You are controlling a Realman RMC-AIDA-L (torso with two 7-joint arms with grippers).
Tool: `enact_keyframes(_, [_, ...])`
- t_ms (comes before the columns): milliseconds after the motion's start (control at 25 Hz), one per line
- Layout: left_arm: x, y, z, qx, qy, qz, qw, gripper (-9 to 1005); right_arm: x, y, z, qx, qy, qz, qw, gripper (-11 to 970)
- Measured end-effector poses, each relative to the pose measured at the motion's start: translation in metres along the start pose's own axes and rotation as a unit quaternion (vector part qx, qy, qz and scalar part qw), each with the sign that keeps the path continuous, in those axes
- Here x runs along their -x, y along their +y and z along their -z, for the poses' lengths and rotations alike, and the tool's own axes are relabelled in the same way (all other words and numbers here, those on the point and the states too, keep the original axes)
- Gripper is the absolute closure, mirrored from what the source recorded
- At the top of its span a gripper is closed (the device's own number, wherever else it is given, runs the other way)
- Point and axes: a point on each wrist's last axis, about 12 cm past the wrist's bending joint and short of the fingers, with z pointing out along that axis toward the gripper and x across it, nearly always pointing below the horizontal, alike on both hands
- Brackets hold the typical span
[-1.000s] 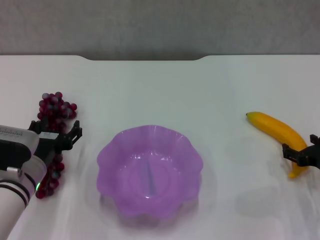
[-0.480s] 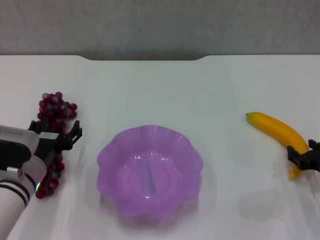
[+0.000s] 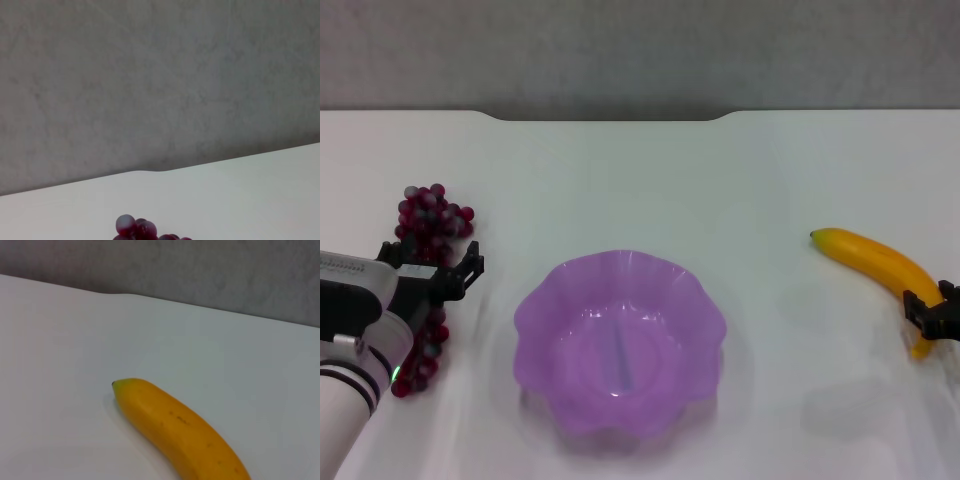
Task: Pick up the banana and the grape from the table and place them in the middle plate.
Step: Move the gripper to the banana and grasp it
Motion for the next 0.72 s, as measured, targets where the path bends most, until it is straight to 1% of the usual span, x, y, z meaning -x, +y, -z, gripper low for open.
enact_keyframes(160, [0.000, 0.000, 0.000, 0.001, 0.000, 0.001, 1.000, 105, 0.001, -0.002, 0.000, -0.002, -0.002, 0.000, 1.000, 457])
enact_keyframes(480, [0.000, 0.000, 0.000, 0.000, 0.000, 0.001, 1.000, 106, 0.005, -0.002, -0.001, 0.000, -0.006, 0.007, 1.000, 458])
enact_keyframes(720, [0.000, 0.000, 0.000, 0.001, 0.000, 0.001, 1.000, 106, 0.015, 0.001, -0.004, 0.005, -0.022, 0.011, 1.000, 458])
